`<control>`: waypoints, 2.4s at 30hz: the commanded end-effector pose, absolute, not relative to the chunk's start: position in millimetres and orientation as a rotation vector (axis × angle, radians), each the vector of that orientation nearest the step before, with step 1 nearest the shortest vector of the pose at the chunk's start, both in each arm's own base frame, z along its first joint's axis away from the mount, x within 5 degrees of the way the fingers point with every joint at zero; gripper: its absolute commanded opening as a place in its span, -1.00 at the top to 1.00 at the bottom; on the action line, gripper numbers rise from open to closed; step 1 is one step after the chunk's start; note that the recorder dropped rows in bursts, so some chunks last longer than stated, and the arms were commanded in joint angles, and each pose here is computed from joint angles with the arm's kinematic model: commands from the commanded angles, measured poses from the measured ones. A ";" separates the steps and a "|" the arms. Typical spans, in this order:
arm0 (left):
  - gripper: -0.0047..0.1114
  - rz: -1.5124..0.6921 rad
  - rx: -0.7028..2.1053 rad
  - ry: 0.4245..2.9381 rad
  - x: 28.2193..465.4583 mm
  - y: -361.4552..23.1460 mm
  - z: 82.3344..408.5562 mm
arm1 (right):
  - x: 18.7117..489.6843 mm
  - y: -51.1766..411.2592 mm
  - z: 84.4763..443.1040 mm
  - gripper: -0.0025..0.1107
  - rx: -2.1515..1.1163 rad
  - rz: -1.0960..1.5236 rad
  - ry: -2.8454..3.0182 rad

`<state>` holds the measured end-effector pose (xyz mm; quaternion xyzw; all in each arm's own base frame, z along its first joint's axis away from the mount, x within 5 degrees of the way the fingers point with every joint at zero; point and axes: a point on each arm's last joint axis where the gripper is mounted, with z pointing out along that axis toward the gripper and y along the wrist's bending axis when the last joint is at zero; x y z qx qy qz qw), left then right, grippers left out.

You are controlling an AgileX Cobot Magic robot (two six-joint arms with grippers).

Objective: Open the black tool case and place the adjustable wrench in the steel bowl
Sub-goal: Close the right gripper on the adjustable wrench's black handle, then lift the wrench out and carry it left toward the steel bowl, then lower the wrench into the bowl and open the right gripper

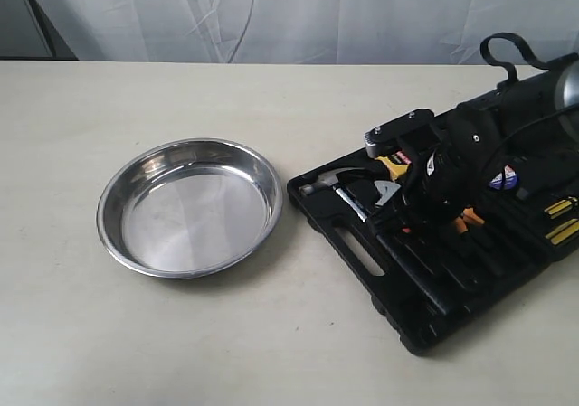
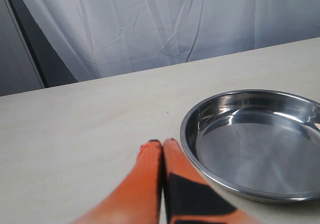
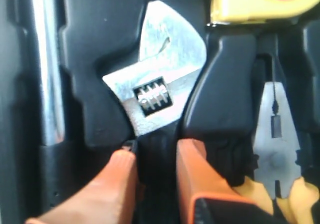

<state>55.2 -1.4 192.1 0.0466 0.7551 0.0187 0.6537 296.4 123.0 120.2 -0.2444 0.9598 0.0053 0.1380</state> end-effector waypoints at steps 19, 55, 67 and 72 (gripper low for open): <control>0.91 0.039 0.100 1.719 55.4 -1.4 191.5 | 277.8 114.6 157.8 0.96 -0.643 0.042 2.778; 0.91 0.039 0.100 1.719 55.4 -1.4 191.5 | 344.4 301.5 227.5 0.97 -1.013 0.476 2.256; 0.91 0.039 0.100 1.719 55.4 -1.4 191.5 | 354.2 343.0 143.0 0.97 -1.051 0.534 2.396; 0.91 0.039 0.100 1.719 55.4 -1.4 191.5 | 353.8 344.3 133.6 0.97 -1.053 0.533 2.413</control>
